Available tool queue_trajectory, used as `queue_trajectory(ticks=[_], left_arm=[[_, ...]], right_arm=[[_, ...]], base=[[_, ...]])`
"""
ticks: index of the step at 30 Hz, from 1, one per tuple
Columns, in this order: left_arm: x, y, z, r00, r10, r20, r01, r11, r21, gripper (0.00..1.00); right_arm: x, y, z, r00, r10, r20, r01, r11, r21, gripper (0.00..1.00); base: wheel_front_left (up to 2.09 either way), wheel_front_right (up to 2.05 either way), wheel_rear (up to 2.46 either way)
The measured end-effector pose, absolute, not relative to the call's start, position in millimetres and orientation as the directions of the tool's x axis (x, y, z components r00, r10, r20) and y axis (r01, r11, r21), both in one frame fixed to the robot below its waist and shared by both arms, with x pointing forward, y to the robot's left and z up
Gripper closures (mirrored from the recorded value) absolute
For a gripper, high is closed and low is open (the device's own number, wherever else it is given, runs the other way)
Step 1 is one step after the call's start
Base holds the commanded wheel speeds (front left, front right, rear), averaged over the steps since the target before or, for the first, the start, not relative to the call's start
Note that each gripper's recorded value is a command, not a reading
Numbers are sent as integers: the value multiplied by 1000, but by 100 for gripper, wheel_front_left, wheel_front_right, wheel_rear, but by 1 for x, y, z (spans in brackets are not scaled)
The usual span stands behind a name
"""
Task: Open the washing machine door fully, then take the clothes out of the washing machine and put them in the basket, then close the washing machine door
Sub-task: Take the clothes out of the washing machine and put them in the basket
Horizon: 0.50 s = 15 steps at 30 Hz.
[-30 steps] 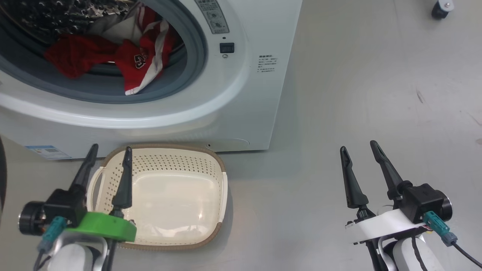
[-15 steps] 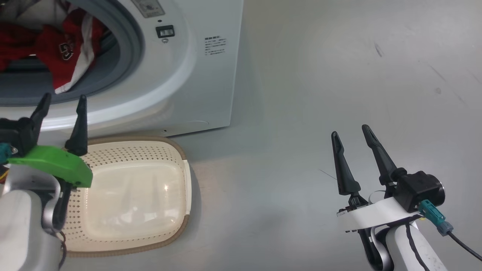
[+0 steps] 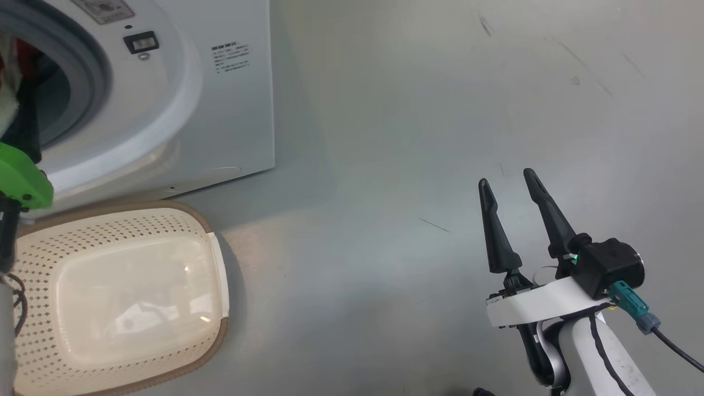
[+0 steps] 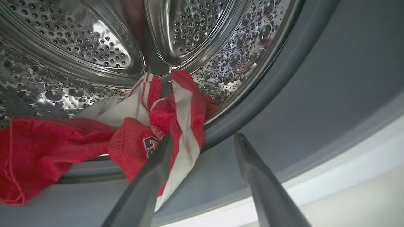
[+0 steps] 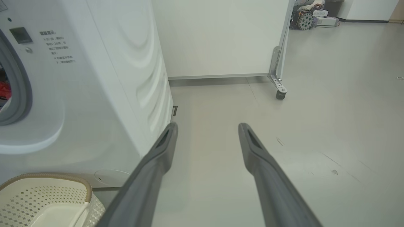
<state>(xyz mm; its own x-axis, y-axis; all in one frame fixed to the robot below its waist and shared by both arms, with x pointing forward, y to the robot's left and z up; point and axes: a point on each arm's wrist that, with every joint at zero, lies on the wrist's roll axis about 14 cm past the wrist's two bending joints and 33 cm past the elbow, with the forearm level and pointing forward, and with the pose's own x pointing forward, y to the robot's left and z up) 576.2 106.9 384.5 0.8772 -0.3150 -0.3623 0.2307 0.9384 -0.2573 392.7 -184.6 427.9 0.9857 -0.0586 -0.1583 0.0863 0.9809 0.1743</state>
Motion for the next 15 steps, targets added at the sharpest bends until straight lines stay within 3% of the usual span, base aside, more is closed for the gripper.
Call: queue_trajectory(ticks=[15], left_arm=[[606,103,339,802,-301,-515,166,942,-292,0]], right_arm=[[391,-201,420,976,-111,-187,140,979,150,0]], base=[[0,0,0]])
